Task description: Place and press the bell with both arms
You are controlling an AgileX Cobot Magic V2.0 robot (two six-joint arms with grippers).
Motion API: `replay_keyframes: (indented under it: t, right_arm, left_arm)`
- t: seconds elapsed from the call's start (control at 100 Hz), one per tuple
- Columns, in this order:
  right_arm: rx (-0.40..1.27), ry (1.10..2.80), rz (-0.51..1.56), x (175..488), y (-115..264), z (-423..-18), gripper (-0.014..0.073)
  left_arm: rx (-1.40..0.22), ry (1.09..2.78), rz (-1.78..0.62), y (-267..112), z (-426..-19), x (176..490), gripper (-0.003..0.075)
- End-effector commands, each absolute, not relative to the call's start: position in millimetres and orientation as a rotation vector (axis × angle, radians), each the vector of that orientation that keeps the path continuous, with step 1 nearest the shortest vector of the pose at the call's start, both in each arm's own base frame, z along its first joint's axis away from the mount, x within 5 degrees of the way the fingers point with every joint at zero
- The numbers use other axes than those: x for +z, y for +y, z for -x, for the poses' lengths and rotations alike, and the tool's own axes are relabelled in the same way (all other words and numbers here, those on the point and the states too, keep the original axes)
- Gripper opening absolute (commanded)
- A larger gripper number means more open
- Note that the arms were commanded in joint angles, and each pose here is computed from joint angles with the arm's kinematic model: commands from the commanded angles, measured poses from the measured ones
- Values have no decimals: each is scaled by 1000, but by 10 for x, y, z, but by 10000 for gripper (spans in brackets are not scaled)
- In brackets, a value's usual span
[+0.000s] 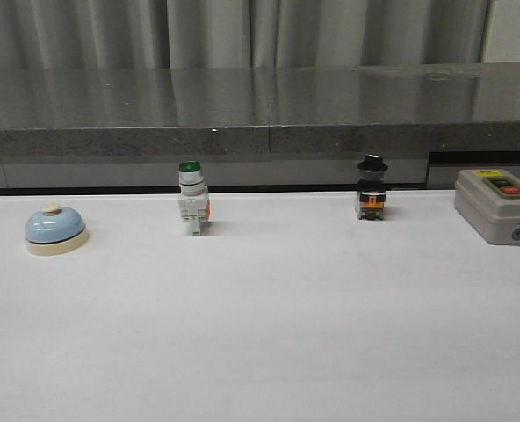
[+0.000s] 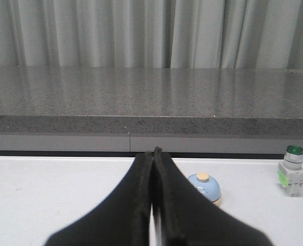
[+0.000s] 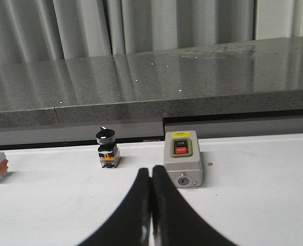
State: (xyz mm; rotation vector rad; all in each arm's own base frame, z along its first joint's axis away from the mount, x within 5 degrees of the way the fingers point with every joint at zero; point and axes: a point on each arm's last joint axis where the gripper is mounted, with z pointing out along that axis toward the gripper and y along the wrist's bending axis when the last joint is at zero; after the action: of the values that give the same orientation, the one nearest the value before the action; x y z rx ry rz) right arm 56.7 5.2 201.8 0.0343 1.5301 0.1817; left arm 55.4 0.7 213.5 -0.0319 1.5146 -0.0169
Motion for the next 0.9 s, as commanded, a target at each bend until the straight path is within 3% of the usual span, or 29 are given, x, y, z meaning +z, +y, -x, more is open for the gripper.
replay_keyframes:
  t: [0.0,0.18,0.41,0.68,0.89]
  right_arm:
    - [185,1403,-32,2174,47,-530,-64]
    - [185,1403,-32,2174,47,-530,-64]
    - [185,1403,-32,2174,47,-530,-64]
    - [185,1403,-32,2174,47,-530,-64]
    - [185,1403,-32,2174,47,-530,-64]
  left_arm:
    - [-29,1379,37,4,-487,2425,-21]
    - [-26,1415,41,8,-517,2853,-21]
    - [-18,1631,54,19,-818,3259,-21]
    - [-2,1994,75,35,-1354,3445,-21]
    - [3,2116,81,41,-1741,3498,-21]
